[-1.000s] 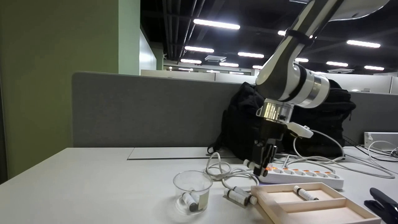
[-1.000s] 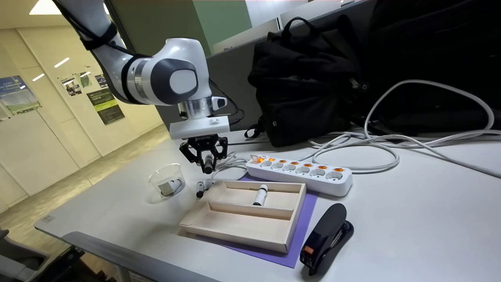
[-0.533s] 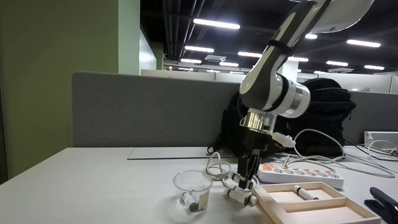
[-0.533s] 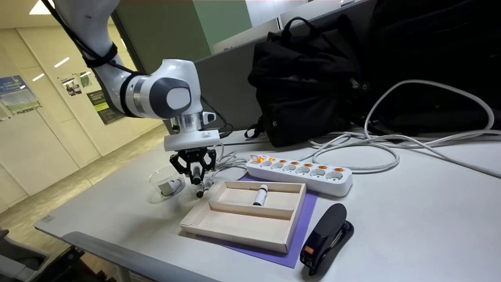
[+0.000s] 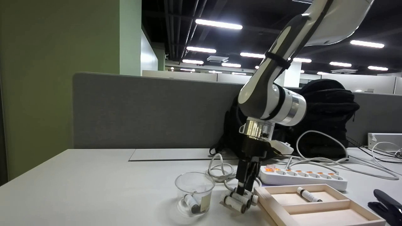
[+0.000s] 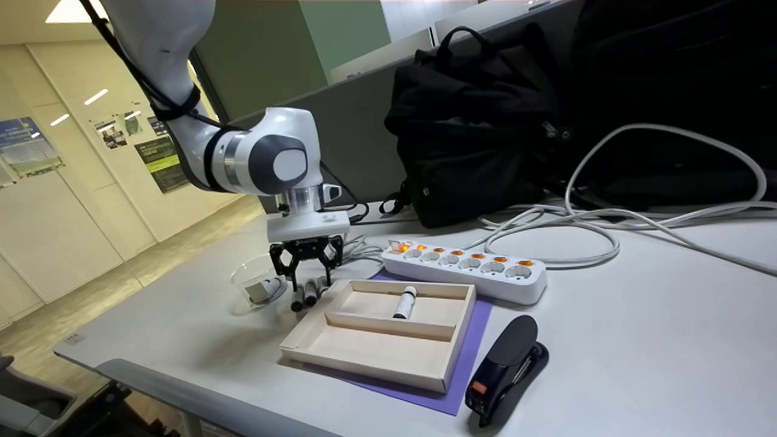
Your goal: Remove the bottles from the box and put them on the table
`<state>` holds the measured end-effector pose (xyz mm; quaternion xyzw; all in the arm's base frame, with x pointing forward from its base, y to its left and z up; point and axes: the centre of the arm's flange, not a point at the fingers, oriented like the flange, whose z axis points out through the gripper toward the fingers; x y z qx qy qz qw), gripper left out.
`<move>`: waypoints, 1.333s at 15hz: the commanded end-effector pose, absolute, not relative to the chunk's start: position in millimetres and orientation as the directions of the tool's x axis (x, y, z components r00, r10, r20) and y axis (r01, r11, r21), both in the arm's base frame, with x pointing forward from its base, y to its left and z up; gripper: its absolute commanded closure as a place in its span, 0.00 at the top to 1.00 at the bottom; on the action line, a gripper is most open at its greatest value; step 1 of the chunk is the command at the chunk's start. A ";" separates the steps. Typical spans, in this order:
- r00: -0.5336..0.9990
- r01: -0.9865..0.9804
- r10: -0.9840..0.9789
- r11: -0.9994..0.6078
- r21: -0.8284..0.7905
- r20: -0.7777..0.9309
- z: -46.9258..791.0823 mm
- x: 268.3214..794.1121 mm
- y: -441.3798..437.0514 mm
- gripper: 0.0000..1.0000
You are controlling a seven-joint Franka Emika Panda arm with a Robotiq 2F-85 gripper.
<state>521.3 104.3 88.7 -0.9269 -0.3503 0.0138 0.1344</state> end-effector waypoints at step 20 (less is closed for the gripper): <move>0.969 0.231 0.237 -0.968 -0.096 -0.062 94.3 461.9 -119.1 1.00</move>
